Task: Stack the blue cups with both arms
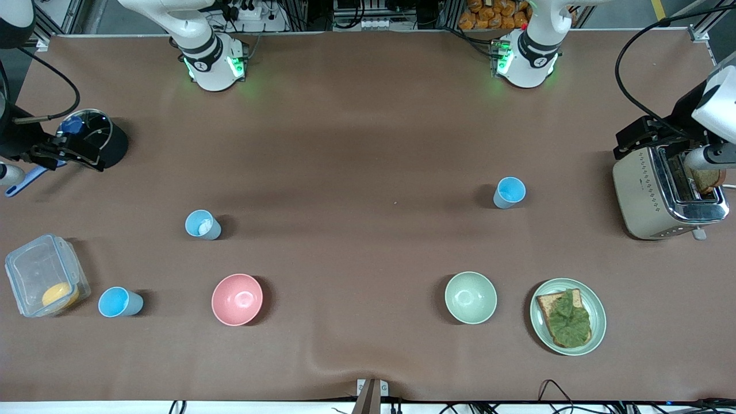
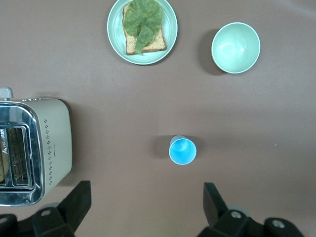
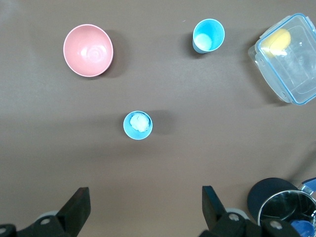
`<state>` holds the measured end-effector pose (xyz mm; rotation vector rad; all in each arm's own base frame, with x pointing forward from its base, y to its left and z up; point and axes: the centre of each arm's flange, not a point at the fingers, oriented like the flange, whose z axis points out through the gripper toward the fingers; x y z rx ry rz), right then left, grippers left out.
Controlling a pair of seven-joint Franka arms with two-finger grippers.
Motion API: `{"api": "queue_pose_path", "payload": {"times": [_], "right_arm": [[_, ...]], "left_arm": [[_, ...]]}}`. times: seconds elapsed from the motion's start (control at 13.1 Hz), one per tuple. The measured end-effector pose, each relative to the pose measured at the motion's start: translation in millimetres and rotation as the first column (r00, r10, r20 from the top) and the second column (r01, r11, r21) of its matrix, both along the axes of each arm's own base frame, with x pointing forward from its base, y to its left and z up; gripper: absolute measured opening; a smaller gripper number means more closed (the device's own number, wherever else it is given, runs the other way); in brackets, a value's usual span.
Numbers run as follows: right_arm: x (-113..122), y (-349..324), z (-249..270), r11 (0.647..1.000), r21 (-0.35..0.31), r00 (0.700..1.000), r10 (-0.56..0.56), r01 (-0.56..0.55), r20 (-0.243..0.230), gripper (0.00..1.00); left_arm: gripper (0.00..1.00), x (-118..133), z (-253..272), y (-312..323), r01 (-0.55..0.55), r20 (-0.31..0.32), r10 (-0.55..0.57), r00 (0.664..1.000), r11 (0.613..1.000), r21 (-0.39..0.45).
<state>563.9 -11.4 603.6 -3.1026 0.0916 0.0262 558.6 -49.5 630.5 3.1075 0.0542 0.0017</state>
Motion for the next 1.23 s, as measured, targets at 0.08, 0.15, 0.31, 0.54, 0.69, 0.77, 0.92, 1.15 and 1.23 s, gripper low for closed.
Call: {"api": "queue_pose_path", "payload": {"times": [0.08,0.15,0.31,0.54,0.69,0.77,0.92,1.15,1.23], "right_arm": [[0.0,0.0,0.0,1.000,0.000,1.000,0.000,0.000,0.000,1.00],[0.0,0.0,0.0,1.000,0.000,1.000,0.000,0.000,0.000,1.00],[0.0,0.0,0.0,1.000,0.000,1.000,0.000,0.000,0.000,1.00],[0.0,0.1,-0.3,1.000,0.000,1.000,0.000,0.000,-0.002,1.00],[-0.1,0.1,-0.9,1.000,0.000,1.000,0.000,0.000,-0.005,1.00],[-0.1,0.1,-1.1,1.000,0.000,1.000,0.000,0.000,-0.006,1.00],[0.0,0.1,-1.8,1.000,0.000,1.000,-0.001,0.001,-0.008,1.00],[1.5,-0.5,-4.9,1.000,0.000,1.000,-0.004,0.004,-0.014,1.00],[2.3,-0.5,-6.8,1.000,0.000,1.000,-0.004,0.004,-0.017,1.00]], "left_arm": [[1.00,-0.3,0.3,0.0,0.000,0.000,0.000,1.000,1.000,0.000],[1.00,-1.1,1.5,0.0,0.000,0.001,0.000,1.000,1.000,0.000],[1.00,-3.1,4.6,0.1,0.000,0.005,0.000,1.000,1.000,0.000],[1.00,-3.7,5.5,0.1,0.000,0.006,0.000,1.000,1.000,0.000],[1.00,-3.7,5.5,0.4,0.000,0.006,0.000,1.000,1.000,0.000],[1.00,-3.7,5.2,0.4,0.000,0.005,0.000,1.000,1.000,0.000],[1.00,-3.6,3.7,0.6,-0.001,0.002,0.001,1.000,1.000,0.000],[1.00,-3.5,3.1,1.7,-0.003,0.001,0.003,1.000,1.000,0.000],[1.00,-3.5,3.0,1.8,-0.003,0.001,0.003,1.000,1.000,0.000]]}}
